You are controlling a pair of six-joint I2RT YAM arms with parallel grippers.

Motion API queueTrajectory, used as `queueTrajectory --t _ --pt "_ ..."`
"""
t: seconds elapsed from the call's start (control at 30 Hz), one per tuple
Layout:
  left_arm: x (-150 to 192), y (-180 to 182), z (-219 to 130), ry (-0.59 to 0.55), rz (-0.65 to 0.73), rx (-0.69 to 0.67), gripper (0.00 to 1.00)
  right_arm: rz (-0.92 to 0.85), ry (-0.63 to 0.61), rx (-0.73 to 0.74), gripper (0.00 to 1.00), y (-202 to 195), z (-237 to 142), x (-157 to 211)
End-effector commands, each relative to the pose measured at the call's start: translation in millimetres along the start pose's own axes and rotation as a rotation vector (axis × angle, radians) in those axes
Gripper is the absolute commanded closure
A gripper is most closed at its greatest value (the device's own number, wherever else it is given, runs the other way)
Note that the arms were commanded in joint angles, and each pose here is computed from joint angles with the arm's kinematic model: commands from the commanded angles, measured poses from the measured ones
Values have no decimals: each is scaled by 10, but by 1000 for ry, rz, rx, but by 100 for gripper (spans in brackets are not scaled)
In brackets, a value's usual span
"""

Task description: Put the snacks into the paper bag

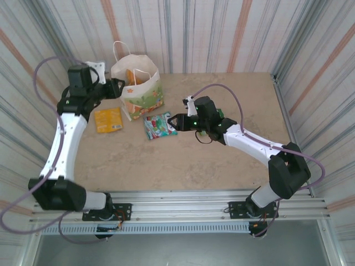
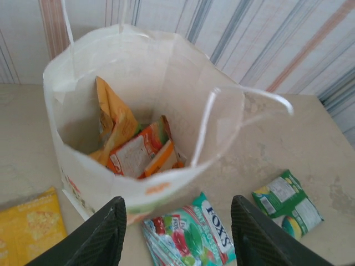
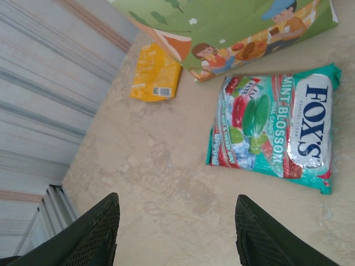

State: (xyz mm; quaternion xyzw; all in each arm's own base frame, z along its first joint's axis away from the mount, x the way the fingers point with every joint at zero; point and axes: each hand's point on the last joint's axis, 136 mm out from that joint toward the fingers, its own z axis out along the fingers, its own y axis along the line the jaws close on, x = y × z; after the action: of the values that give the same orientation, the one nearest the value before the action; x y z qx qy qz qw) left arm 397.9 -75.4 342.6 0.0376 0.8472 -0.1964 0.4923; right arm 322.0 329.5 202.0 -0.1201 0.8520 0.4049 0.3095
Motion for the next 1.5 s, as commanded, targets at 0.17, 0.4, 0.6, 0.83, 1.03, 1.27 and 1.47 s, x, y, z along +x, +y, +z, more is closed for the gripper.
queueTrajectory --t 0.17,0.4,0.6,0.83,1.03,1.27,1.47 --pt "929 -231 13 104 -113 109 46 49 59 83 43 -267 46 277" --pt "1693 -360 215 186 -218 144 47 107 87 161 43 -503 131 395" --pt "2295 -394 438 256 -292 138 47 164 119 187 43 -663 215 469" --pt "2677 -341 587 327 -372 142 43 188 143 206 43 -792 295 492" --pt "2793 -346 718 357 -405 146 38 207 161 208 43 -860 410 523" --pt "2886 -434 895 404 -405 170 37 235 182 230 43 -1039 514 535" --pt "2883 -505 1053 425 -417 210 38 234 189 258 44 -1191 620 456"
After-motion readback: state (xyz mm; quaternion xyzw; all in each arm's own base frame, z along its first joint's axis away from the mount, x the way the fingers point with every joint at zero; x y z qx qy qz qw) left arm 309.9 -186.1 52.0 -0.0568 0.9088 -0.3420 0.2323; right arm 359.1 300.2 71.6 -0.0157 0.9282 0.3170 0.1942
